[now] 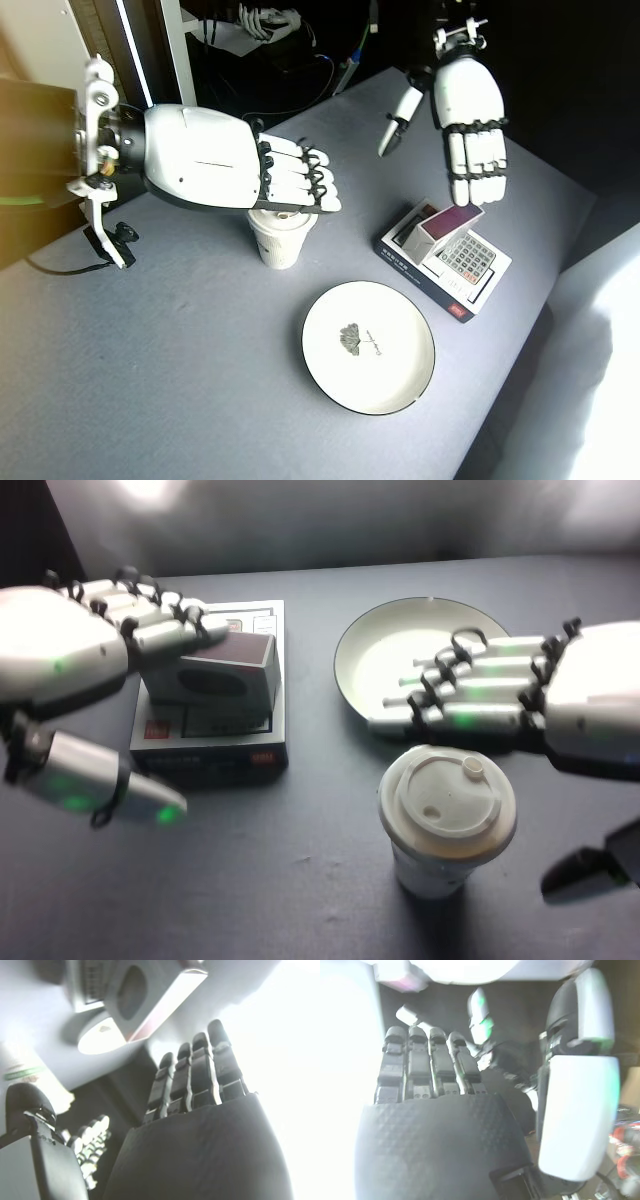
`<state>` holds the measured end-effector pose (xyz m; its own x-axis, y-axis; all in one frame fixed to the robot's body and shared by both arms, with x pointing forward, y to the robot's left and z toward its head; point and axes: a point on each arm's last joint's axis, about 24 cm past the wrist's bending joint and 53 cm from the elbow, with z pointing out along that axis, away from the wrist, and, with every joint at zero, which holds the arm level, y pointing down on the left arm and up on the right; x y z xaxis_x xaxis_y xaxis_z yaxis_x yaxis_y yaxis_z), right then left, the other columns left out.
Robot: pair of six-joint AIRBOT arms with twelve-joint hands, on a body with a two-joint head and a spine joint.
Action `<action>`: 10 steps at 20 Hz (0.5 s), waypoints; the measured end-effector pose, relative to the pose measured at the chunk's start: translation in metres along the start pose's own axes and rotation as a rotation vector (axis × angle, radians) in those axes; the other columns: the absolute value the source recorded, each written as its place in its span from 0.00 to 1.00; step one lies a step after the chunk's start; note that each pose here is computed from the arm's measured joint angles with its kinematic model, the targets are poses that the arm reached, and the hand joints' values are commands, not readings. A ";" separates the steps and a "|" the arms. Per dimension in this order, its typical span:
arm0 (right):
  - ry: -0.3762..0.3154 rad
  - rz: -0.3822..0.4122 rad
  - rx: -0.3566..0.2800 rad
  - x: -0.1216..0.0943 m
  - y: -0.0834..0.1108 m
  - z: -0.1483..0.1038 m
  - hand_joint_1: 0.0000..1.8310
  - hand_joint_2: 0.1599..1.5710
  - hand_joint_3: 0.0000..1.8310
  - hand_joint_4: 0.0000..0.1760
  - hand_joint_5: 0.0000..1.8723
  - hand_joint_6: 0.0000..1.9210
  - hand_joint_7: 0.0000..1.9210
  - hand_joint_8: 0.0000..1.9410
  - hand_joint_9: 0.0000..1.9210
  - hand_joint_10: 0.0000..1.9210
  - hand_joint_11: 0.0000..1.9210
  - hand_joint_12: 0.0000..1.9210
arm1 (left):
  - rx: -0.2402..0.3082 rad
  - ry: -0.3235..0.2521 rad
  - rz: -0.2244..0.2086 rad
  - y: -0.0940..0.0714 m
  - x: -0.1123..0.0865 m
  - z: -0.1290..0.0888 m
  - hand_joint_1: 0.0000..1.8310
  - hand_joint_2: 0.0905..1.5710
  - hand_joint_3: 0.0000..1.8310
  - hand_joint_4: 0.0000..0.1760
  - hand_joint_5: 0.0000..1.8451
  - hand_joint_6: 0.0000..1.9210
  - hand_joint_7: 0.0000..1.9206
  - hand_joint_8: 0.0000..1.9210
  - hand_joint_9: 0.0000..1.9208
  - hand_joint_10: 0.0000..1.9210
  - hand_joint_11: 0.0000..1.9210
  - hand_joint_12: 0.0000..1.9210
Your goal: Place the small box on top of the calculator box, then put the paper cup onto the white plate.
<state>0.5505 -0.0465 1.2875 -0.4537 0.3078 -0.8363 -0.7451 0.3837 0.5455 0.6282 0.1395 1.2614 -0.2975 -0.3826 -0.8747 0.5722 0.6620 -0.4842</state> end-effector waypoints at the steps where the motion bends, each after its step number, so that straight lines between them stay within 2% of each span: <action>1: 0.003 0.038 0.005 0.001 -0.005 0.006 0.60 0.48 0.00 0.00 0.00 0.00 0.00 0.00 0.00 0.00 0.00 0.00 | 0.021 0.028 0.019 -0.006 0.008 -0.008 0.20 0.55 0.00 0.00 0.00 0.00 0.02 0.00 0.03 0.00 0.00 0.13; 3: 0.024 0.056 0.033 0.007 -0.015 0.016 0.64 0.50 0.00 0.00 0.00 0.00 0.00 0.00 0.00 0.00 0.00 0.00 | 0.052 0.080 0.046 -0.015 0.020 -0.017 0.20 0.55 0.00 0.00 0.00 0.00 0.03 0.00 0.03 0.00 0.00 0.14; 5: 0.037 0.081 0.024 0.012 -0.014 0.023 0.63 0.52 0.00 0.00 0.00 0.00 0.00 0.00 0.00 0.00 0.00 0.00 | 0.083 0.135 0.079 -0.023 0.032 -0.024 0.18 0.55 0.00 0.00 0.02 0.00 0.04 0.00 0.04 0.00 0.00 0.14; 6: 0.047 0.082 0.022 0.015 -0.013 0.027 0.61 0.50 0.00 0.00 0.00 0.00 0.00 0.00 0.00 0.00 0.00 0.00 | 0.102 0.168 0.096 -0.029 0.040 -0.029 0.16 0.55 0.00 0.00 0.00 0.00 0.03 0.00 0.03 0.00 0.00 0.10; 7: 0.056 0.088 0.024 0.018 -0.014 0.028 0.61 0.50 0.00 0.00 0.00 0.00 0.00 0.00 0.00 0.00 0.00 0.00 | 0.119 0.179 0.116 -0.034 0.043 -0.032 0.16 0.55 0.00 0.00 0.00 0.00 0.03 0.00 0.03 0.00 0.00 0.10; 8: 0.060 0.095 0.027 0.019 -0.014 0.028 0.63 0.48 0.00 0.00 0.00 0.00 0.00 0.00 0.00 0.00 0.00 0.00 | 0.145 0.186 0.147 -0.040 0.045 -0.035 0.16 0.54 0.00 0.00 0.02 0.00 0.04 0.00 0.04 0.00 0.00 0.15; 10: 0.061 0.099 0.023 0.020 -0.013 0.029 0.64 0.48 0.00 0.00 0.00 0.00 0.00 0.00 0.00 0.00 0.00 0.00 | 0.154 0.176 0.154 -0.042 0.040 -0.039 0.15 0.55 0.00 0.00 0.01 0.00 0.02 0.00 0.03 0.00 0.00 0.14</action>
<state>0.5658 -0.0199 1.2655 -0.5537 0.2916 -0.7800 -0.6842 0.3745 0.6258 0.5619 0.1215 1.2458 -0.3186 -0.1577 -0.9347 0.7263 0.5931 -0.3476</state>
